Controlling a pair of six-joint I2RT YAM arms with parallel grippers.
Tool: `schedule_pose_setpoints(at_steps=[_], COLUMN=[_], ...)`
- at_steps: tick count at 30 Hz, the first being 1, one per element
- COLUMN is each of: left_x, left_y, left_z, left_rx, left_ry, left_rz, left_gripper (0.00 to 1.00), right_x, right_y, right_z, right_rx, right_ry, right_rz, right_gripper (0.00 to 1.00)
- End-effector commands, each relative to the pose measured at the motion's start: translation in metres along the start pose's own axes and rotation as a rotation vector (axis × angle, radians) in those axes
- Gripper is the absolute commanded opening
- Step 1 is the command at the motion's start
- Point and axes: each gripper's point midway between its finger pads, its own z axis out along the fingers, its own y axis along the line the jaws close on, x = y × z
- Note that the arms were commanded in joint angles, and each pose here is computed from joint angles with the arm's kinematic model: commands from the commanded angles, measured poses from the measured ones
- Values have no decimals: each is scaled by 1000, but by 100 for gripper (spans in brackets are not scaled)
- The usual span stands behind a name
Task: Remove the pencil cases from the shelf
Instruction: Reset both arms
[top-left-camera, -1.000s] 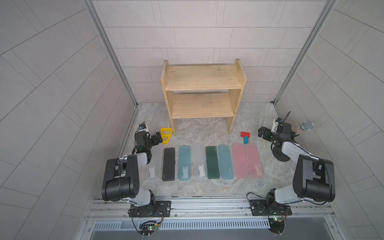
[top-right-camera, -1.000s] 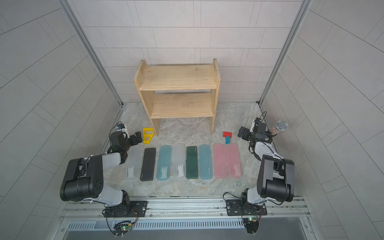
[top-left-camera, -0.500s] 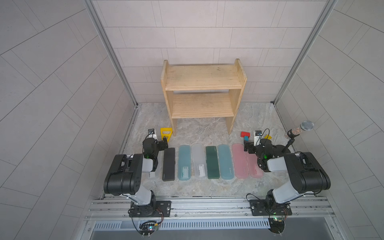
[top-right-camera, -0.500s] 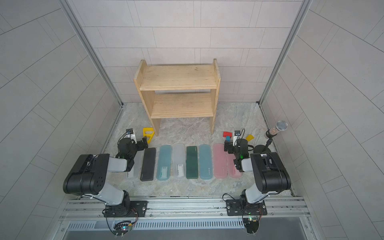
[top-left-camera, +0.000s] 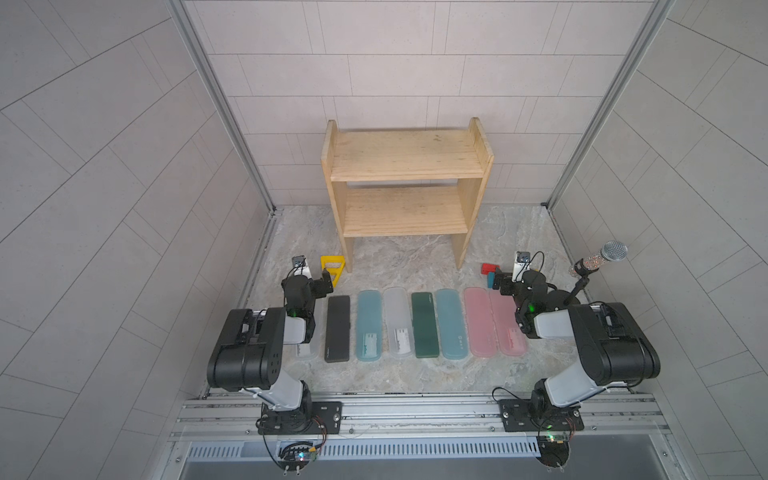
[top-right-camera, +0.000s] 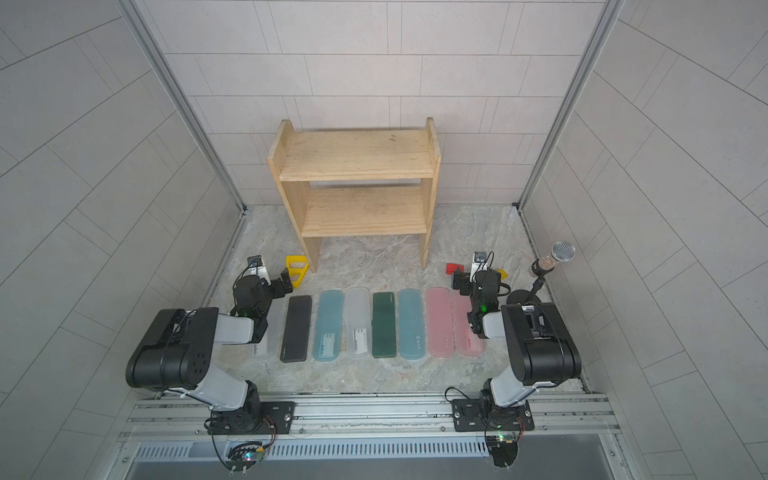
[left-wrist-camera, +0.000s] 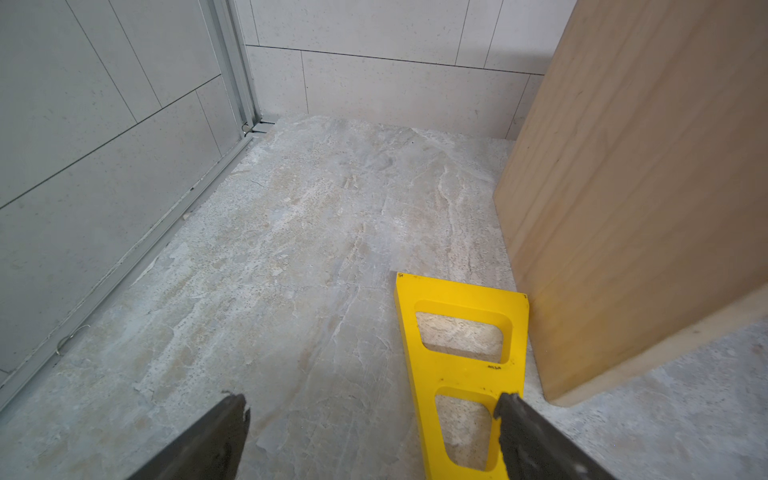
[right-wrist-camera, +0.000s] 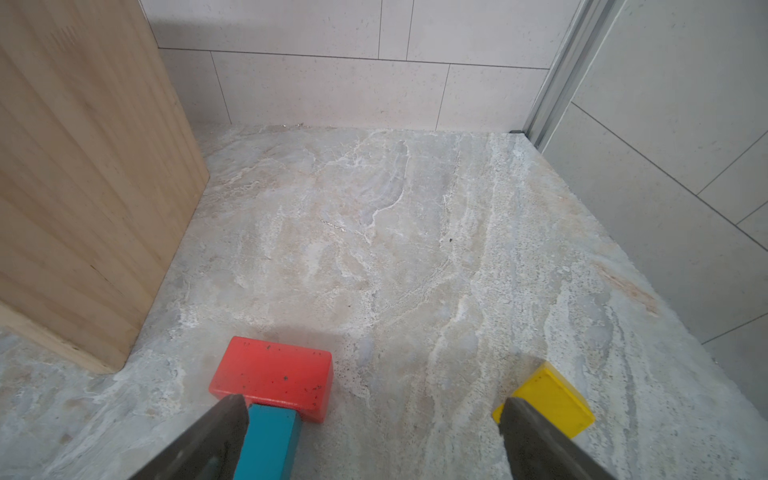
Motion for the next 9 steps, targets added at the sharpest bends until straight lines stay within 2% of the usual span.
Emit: schedule_pose_setpoints(at_steps=[1,4,9], left_x=[-7,-5,-6], left_y=[-8,-29,-27], left_z=[0,9,5], left_rx=[43,121,102], left_ry=[-25,18,6], left_rz=[25,93,98], left_gripper=[100,100,100], right_x=[-1,-1,-1], right_y=[-2,-2,-3], right_z=[0,0,0], right_rx=[16,15,16], right_ry=[-11,-9,-5], right_rz=[-5,-6,-6], right_gripper=[100,100,100])
